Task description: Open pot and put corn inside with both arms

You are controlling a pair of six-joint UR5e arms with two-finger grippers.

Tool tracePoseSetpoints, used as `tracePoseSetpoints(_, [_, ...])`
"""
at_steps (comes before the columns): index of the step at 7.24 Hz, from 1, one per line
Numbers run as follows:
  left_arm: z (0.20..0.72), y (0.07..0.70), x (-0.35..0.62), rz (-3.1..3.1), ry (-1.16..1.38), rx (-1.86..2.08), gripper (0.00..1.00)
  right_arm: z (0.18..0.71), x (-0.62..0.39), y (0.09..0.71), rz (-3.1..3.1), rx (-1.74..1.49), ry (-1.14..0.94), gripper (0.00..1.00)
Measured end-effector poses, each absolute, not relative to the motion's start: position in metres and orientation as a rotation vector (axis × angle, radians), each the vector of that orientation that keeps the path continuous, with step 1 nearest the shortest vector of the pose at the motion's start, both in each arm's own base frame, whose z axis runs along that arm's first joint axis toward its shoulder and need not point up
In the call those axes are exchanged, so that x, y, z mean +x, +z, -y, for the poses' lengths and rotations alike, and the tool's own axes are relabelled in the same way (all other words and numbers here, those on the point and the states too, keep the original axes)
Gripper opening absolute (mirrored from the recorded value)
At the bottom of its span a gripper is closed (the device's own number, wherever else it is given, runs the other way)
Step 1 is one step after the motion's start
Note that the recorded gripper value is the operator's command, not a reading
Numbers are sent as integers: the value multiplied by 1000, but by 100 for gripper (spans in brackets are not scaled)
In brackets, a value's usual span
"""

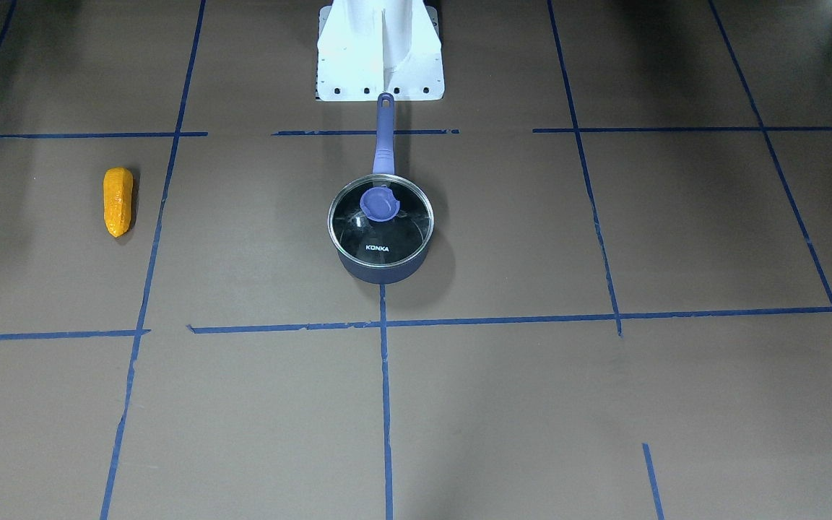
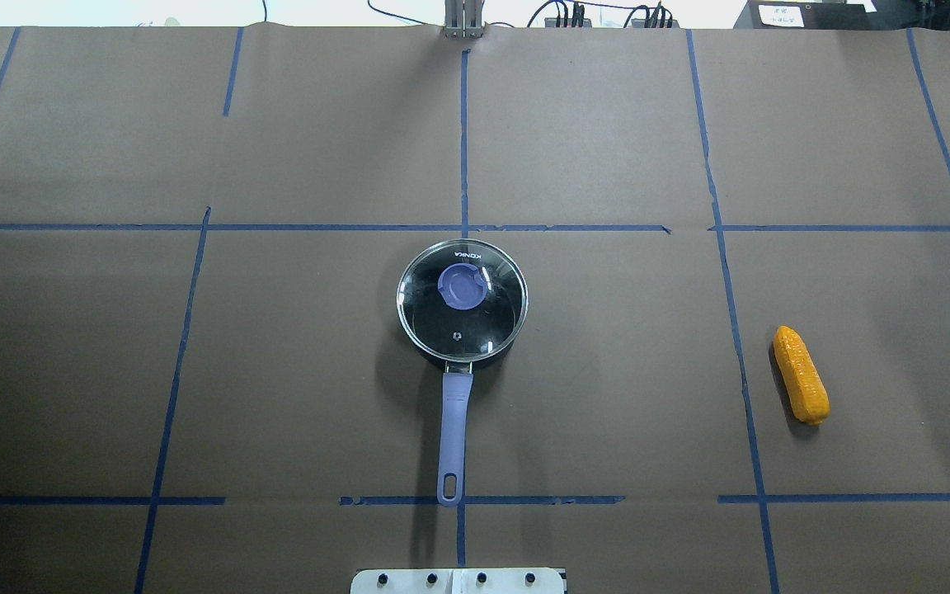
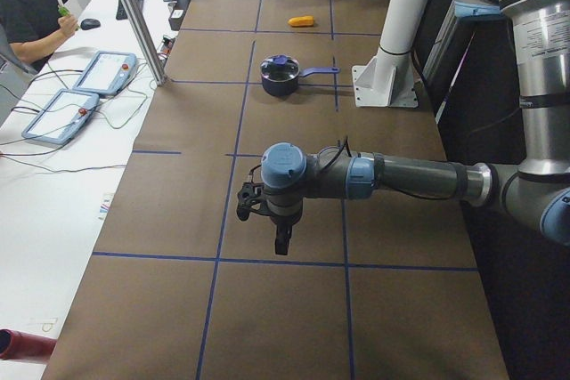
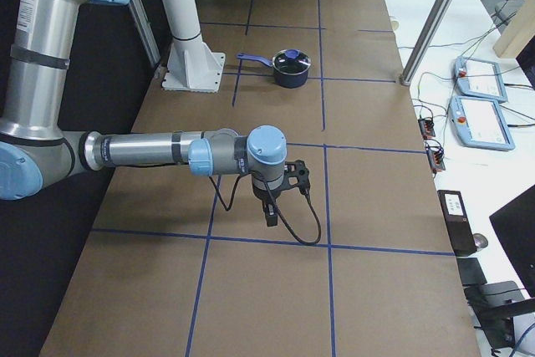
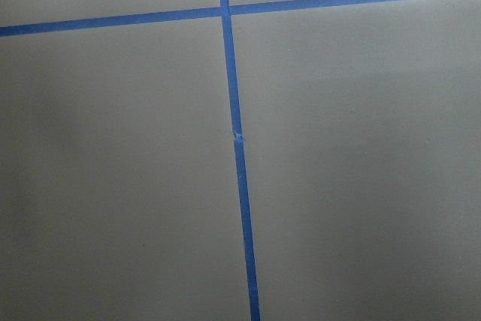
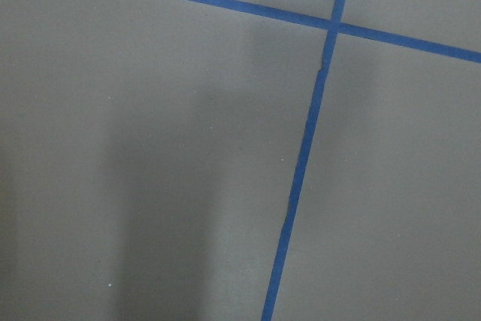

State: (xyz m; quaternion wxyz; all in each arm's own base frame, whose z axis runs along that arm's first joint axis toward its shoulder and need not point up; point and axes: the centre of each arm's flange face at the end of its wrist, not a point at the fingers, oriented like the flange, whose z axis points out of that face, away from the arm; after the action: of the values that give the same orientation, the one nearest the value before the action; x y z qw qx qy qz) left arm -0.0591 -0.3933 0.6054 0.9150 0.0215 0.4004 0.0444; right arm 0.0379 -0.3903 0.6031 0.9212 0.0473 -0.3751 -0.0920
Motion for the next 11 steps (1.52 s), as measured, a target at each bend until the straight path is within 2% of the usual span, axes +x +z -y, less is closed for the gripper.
tracePoseSetpoints(11, [397,599,-57,-829,109,66,100,374,40,624,771,42,-155,100])
